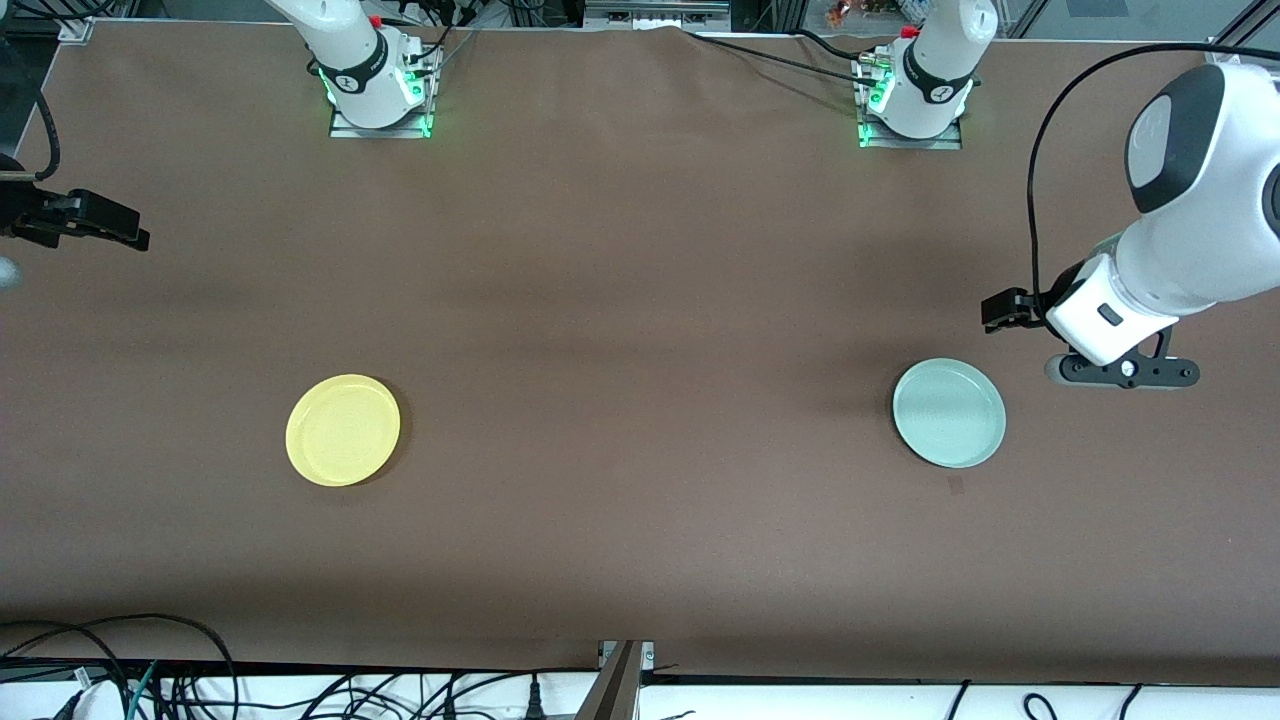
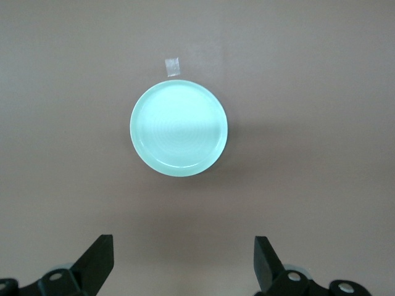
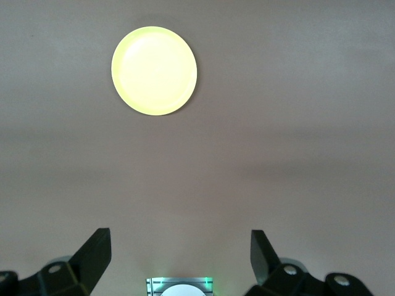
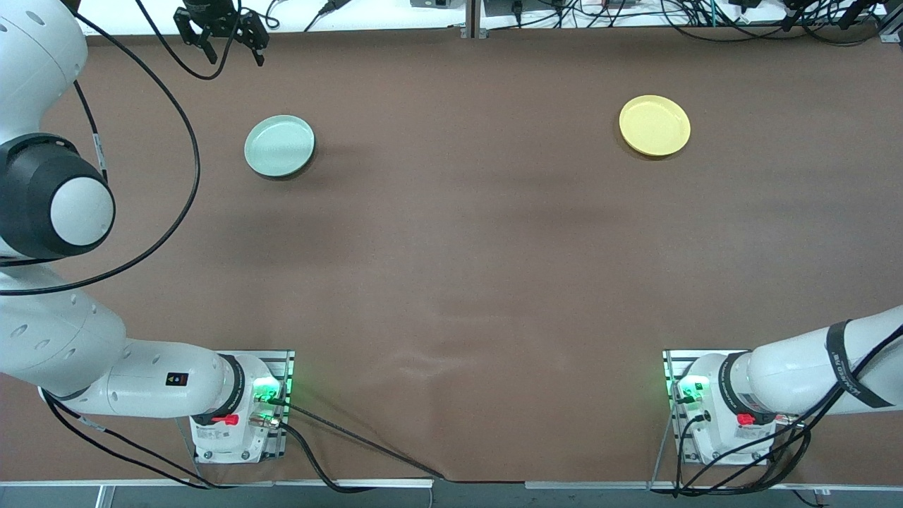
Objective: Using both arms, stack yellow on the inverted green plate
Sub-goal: 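Move the left gripper down to the green plate's rim, then grasp the green plate rim with the left gripper while the right gripper reaches out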
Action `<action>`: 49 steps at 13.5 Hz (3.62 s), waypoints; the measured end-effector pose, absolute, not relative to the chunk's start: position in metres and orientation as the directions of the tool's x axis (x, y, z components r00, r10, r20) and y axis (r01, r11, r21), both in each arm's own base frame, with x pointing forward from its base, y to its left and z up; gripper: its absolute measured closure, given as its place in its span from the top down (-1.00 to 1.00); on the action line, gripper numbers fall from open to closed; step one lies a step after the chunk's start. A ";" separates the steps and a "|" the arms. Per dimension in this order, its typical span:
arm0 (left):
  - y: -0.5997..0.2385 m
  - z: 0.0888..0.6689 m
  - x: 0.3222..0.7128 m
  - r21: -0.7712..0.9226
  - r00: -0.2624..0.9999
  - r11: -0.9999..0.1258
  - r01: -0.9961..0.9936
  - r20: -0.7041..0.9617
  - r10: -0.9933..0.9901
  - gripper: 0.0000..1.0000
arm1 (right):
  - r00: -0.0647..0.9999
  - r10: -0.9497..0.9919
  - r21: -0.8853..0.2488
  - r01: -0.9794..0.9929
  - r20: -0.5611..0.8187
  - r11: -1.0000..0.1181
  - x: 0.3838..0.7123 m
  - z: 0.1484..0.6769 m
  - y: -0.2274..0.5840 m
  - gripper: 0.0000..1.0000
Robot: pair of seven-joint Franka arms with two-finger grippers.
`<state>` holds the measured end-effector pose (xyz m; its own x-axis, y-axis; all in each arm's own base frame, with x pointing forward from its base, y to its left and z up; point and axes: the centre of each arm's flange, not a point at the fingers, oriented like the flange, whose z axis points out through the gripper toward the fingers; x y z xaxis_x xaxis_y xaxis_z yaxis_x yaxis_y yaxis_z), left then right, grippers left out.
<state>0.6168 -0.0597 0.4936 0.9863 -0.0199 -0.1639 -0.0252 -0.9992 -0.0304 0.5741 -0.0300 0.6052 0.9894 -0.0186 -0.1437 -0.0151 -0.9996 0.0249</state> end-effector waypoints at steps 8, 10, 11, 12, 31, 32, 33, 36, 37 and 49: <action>-0.021 0.357 0.641 -0.069 0.984 -0.998 0.002 -0.180 0.014 1.00 | 0.990 -0.019 0.025 -0.016 -0.143 -1.000 0.574 0.605 -0.030 1.00; -0.008 0.313 0.641 -0.061 0.985 -0.998 0.017 -0.168 0.028 1.00 | 0.990 -0.020 0.025 -0.016 -0.143 -1.000 0.574 0.605 -0.031 1.00; -0.002 0.296 0.643 -0.057 0.987 -0.998 0.026 -0.158 0.035 1.00 | 0.990 -0.020 0.025 -0.017 -0.143 -1.000 0.574 0.605 -0.031 1.00; 0.006 0.281 0.646 -0.057 0.989 -0.998 0.032 -0.146 0.040 1.00 | 0.990 -0.021 0.025 -0.017 -0.143 -1.000 0.574 0.605 -0.031 1.00; 0.085 0.187 0.654 -0.033 0.991 -0.992 -0.123 -0.061 -0.120 0.84 | 0.990 -0.021 0.025 -0.017 -0.143 -1.000 0.574 0.605 -0.031 1.00; 0.085 0.187 0.654 -0.032 0.989 -0.990 -0.139 -0.061 -0.137 0.83 | 0.990 -0.021 0.025 -0.017 -0.143 -1.000 0.574 0.605 -0.031 1.00; 0.085 0.187 0.654 -0.031 0.988 -0.989 -0.146 -0.062 -0.143 0.74 | 0.989 -0.021 0.025 -0.017 -0.143 -1.000 0.574 0.605 -0.031 1.00; 0.086 0.187 0.654 -0.031 0.986 -0.987 -0.157 -0.063 -0.155 0.57 | 0.989 -0.021 0.025 -0.018 -0.145 -1.000 0.575 0.604 -0.031 1.00; 0.086 0.187 0.654 -0.031 0.986 -0.987 -0.158 -0.064 -0.156 0.56 | 0.989 -0.022 0.025 -0.018 -0.147 -1.000 0.576 0.603 -0.032 1.00; 0.081 0.185 0.651 -0.020 0.982 -0.986 -0.167 -0.088 -0.165 0.05 | 0.992 -0.026 0.001 -0.026 -0.120 -1.000 0.601 0.574 -0.032 1.00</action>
